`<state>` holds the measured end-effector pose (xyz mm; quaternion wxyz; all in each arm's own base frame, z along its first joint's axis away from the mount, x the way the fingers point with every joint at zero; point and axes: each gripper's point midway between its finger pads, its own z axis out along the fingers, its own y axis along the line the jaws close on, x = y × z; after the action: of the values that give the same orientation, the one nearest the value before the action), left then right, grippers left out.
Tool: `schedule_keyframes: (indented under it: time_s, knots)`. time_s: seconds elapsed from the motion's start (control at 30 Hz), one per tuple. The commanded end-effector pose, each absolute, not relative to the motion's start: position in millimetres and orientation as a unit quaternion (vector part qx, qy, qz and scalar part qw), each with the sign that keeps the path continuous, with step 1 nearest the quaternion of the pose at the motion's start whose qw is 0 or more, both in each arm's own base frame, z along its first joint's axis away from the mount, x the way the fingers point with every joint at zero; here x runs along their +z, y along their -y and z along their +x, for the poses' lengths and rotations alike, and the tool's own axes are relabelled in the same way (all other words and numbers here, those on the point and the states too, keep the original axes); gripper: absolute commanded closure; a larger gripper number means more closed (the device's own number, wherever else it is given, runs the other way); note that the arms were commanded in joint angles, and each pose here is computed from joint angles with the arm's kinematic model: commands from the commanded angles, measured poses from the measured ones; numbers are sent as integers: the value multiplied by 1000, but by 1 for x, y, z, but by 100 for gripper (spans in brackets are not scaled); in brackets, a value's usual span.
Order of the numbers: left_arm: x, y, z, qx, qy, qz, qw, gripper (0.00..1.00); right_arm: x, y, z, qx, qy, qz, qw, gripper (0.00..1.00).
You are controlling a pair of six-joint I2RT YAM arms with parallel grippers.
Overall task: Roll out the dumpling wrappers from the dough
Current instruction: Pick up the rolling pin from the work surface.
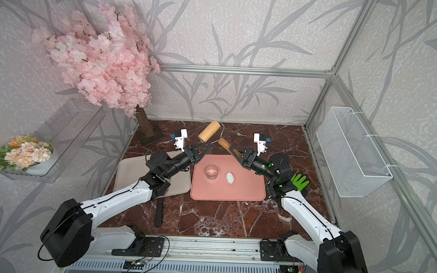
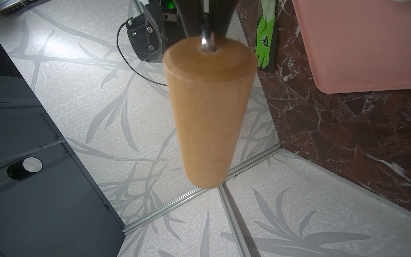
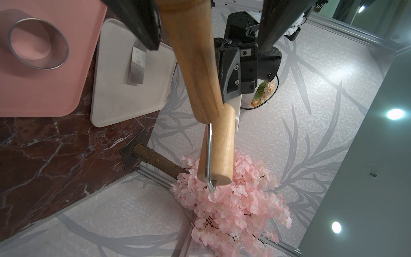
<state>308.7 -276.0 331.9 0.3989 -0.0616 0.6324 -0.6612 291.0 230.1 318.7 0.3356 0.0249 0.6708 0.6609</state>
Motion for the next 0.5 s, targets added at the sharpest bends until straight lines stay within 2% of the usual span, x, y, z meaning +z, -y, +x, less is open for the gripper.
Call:
schedule_keyframes:
  time_s: [0.0,0.13,0.3,0.47]
  knots:
    - [360,275,298,-688,-594,-37,416,100,334,-231,296,660,-660,19,357,34]
    - [359,275,297,-687,-595,-36,415,100,334,-232,300,653,-666,21,359,41]
    - [358,275,296,-686,-594,-37,417,100,336,-231,302,653,-665,27,362,42]
    - [358,274,297,-686,-593,-41,421,100,331,-235,301,651,-672,22,352,29]
